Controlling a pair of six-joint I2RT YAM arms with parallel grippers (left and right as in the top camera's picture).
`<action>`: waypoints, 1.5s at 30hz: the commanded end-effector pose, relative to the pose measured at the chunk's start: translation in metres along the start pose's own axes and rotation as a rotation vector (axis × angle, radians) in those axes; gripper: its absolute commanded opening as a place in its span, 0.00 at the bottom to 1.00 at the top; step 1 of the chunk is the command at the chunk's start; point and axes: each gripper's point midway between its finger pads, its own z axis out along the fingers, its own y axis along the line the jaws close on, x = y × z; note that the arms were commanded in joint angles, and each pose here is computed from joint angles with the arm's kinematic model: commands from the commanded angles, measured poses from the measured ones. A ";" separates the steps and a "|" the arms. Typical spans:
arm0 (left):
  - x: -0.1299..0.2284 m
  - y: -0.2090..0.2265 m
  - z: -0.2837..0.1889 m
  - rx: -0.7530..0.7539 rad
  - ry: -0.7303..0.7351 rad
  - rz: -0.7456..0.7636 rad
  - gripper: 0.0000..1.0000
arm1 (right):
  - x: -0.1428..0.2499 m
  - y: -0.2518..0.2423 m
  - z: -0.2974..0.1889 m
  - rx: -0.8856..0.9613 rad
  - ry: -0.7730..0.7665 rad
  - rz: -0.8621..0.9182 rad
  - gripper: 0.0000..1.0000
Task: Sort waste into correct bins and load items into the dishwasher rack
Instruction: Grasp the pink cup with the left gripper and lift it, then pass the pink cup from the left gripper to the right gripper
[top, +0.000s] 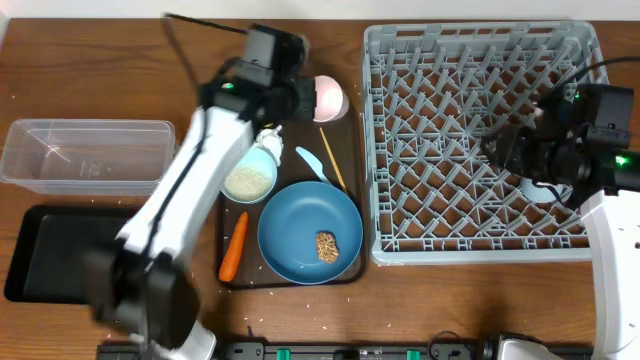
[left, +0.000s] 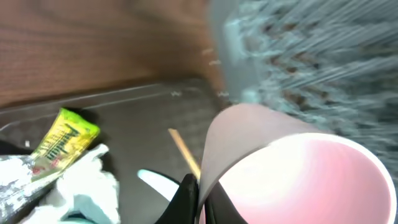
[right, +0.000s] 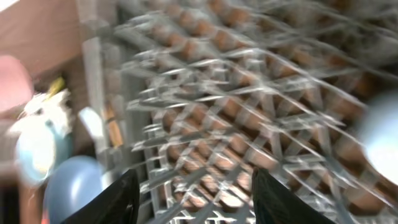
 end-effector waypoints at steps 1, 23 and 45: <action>-0.004 -0.043 -0.046 0.254 -0.015 0.015 0.06 | 0.009 0.068 -0.010 -0.368 0.009 -0.293 0.52; 0.019 -0.131 -0.172 1.055 0.127 0.031 0.06 | 0.054 0.233 -0.093 -1.249 -0.195 -0.955 0.69; 0.019 -0.132 -0.174 1.067 0.132 0.030 0.44 | 0.035 0.249 -0.100 -1.234 -0.216 -0.913 0.38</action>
